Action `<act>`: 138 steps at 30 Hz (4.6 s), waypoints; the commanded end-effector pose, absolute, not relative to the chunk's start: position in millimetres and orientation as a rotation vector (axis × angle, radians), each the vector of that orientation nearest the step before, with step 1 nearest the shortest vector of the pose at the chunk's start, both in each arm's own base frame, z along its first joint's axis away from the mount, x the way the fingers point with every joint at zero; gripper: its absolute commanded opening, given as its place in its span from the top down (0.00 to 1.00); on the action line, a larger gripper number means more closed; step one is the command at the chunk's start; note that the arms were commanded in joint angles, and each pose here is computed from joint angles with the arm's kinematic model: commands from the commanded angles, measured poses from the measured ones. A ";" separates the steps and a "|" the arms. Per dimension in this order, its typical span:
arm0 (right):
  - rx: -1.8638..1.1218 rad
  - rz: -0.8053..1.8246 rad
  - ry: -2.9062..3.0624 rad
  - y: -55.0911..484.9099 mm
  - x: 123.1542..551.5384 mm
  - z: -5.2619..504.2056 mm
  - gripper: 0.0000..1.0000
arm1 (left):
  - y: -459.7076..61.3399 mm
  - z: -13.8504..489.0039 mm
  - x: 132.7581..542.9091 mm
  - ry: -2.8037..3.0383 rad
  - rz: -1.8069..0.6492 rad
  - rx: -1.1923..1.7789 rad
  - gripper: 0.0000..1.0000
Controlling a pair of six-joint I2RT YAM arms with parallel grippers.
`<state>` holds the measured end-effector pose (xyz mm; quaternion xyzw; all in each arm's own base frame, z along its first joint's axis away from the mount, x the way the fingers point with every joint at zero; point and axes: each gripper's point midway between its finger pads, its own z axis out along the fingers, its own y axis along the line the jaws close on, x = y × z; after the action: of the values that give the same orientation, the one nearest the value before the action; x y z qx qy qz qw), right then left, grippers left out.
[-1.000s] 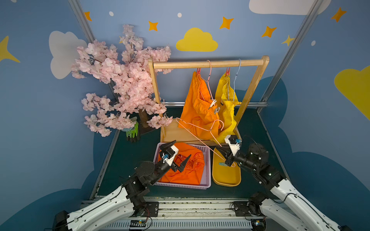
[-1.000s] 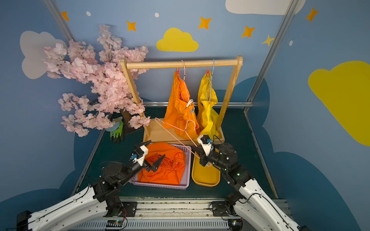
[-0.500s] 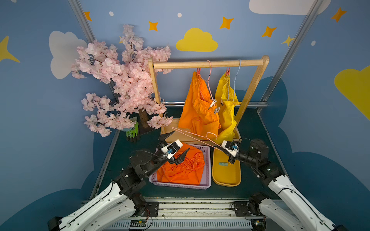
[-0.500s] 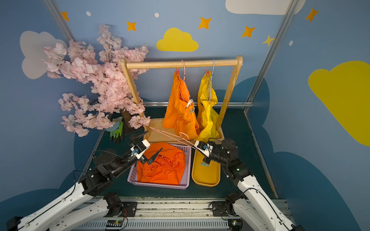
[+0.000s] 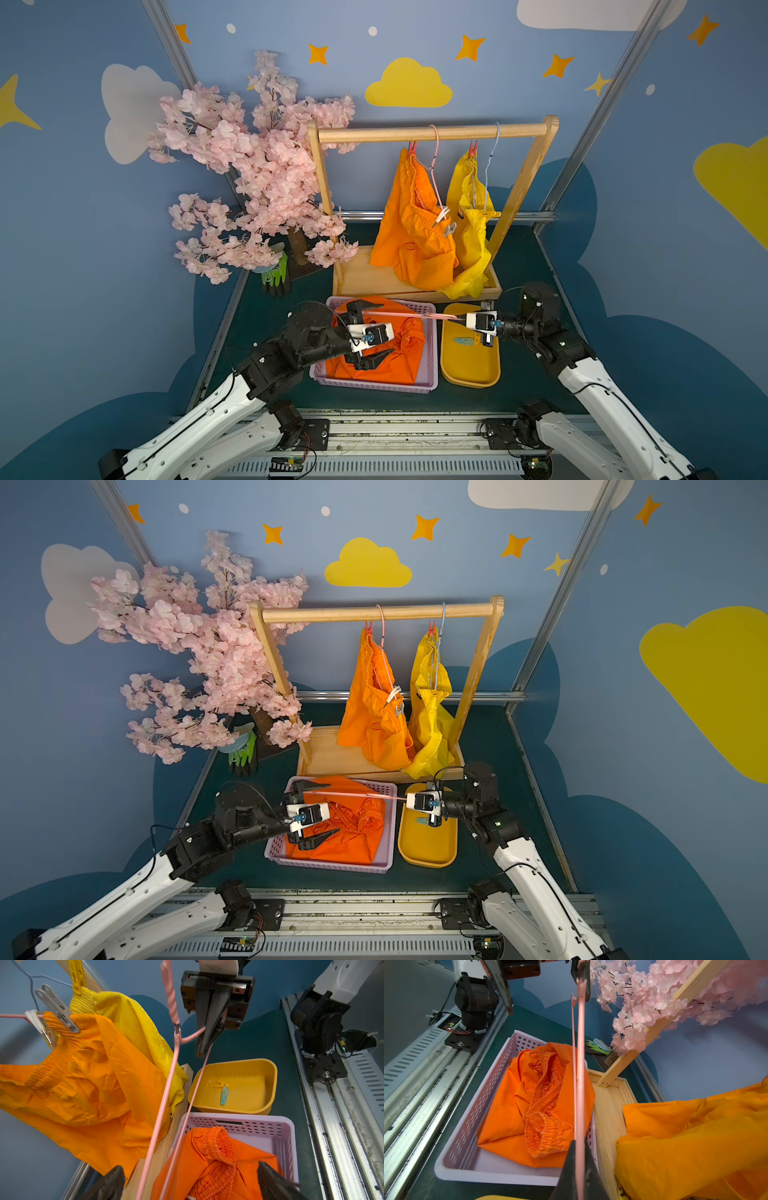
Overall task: Remove the clothespins securing shorts to the hanger
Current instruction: Place the hanger at the clothesline.
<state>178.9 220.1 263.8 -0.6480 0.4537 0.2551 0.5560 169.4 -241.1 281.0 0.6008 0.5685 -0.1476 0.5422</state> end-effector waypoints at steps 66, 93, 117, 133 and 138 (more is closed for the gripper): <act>-0.103 0.426 1.614 98.1 248.5 306.8 0.07 | -129.6 384.8 241.7 1.524 -0.049 0.397 0.96; -0.057 0.444 1.703 93.3 234.7 249.6 0.07 | -156.3 436.7 360.9 1.979 0.113 0.177 0.96; -0.097 0.467 1.702 100.5 234.0 250.8 0.07 | -166.7 400.8 412.8 2.047 -0.001 0.103 0.90; -0.367 0.734 1.466 147.8 203.0 278.0 0.08 | -161.9 442.3 320.4 1.581 -0.142 0.281 0.07; -0.368 0.730 1.477 149.6 206.8 272.7 0.08 | -165.6 455.5 279.8 1.406 -0.260 0.370 0.02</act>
<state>209.2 144.7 265.2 -0.1479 0.6720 0.3149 0.6538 296.7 -157.1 414.8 0.1447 0.7139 -0.0820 0.6802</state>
